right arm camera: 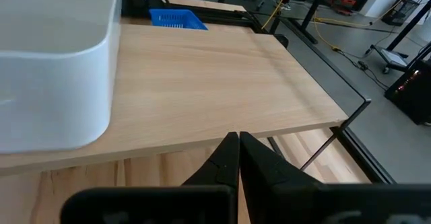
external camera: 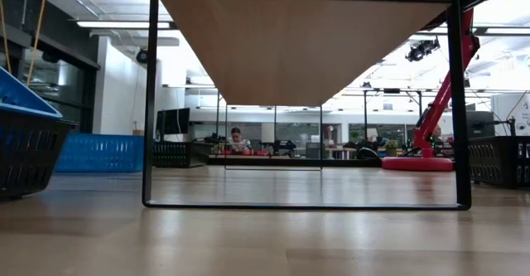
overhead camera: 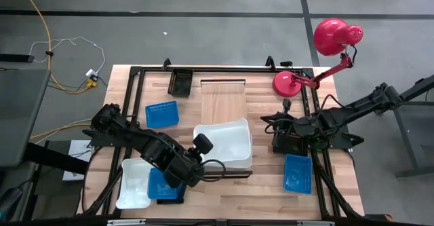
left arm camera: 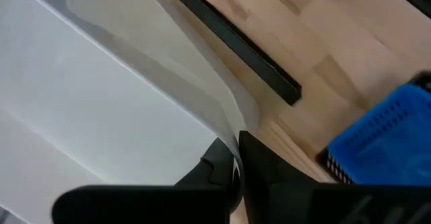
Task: Stack baskets on shelf by color
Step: Stack the top white bin on the white bin on the shelf
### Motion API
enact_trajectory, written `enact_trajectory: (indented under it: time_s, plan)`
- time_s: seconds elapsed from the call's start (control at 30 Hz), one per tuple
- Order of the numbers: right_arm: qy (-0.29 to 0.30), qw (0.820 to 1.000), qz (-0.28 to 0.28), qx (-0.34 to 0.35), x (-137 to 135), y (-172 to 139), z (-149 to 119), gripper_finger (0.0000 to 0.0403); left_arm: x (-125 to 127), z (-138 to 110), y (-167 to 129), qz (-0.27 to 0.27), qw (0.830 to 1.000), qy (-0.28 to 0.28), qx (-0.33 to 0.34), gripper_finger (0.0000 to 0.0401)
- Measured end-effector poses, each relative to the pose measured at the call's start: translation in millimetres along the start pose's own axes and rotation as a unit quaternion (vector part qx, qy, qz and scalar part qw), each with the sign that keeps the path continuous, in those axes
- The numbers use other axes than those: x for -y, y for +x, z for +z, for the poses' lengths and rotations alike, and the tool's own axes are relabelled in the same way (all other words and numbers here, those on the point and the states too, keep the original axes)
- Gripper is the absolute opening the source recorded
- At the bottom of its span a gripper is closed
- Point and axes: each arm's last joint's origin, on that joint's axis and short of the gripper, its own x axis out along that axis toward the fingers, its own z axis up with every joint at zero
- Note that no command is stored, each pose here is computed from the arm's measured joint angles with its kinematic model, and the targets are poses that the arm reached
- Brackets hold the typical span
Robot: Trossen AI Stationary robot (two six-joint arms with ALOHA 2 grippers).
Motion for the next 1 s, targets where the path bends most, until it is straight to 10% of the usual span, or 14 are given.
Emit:
enact_trajectory:
  time_s: [0.37,1.0]
  plan:
    - [-0.001,1.0,0.001,-0.001,-0.1,0.0,-0.4,0.0,2.2,-3.0,-0.1,-0.022,0.997,0.074,-0.01,0.0]
    - [0.007,1.0,0.001,-0.007,0.0,0.0,-1.6,0.0,-1.5,-4.2,0.6,-0.001,0.999,0.028,-0.018,0.005]
